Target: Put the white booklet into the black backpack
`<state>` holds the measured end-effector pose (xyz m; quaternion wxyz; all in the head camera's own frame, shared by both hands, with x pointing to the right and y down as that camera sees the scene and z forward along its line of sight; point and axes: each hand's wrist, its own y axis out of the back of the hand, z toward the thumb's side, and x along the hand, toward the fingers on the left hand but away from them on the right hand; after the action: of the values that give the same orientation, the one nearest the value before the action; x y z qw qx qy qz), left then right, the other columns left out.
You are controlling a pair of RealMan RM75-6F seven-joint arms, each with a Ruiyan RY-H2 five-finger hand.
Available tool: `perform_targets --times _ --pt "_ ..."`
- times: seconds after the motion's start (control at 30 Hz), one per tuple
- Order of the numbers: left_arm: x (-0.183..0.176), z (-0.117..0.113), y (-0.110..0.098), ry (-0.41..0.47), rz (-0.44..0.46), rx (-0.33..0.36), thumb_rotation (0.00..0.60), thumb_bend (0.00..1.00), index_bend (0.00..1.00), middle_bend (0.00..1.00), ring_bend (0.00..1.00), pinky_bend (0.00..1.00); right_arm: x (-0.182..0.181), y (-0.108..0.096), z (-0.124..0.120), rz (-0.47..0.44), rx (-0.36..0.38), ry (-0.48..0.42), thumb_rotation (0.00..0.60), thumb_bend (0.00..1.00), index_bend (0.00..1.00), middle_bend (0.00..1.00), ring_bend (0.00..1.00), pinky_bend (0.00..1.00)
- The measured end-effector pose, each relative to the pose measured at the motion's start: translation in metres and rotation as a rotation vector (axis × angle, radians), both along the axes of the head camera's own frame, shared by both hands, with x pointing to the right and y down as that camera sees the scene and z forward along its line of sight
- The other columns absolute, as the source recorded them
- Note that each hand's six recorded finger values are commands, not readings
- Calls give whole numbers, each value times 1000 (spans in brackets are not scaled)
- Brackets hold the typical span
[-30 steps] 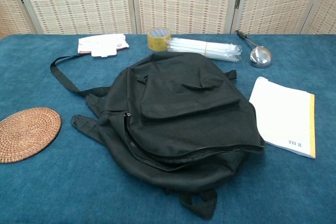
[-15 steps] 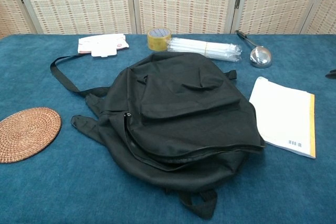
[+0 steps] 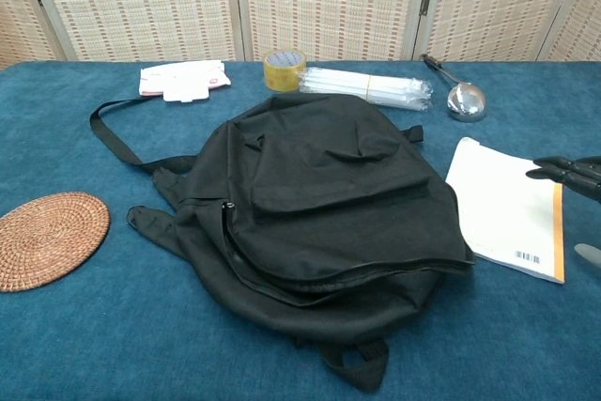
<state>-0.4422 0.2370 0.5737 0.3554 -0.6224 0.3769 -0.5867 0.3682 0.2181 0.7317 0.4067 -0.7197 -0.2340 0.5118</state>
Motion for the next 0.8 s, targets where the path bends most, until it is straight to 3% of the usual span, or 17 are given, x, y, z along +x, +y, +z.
perform_targets --times 0.4,0.8 --pt "-2 2 0 -3 -3 -7 600 204 129 98 142 74 -12 -1 15 -29 -20 -13 600 460 48 34 104 0" --pt "-1 4 0 -4 -2 -11 600 204 128 98 141 71 -4 2 14 -22 -24 -4 600 460 48 36 105 0"
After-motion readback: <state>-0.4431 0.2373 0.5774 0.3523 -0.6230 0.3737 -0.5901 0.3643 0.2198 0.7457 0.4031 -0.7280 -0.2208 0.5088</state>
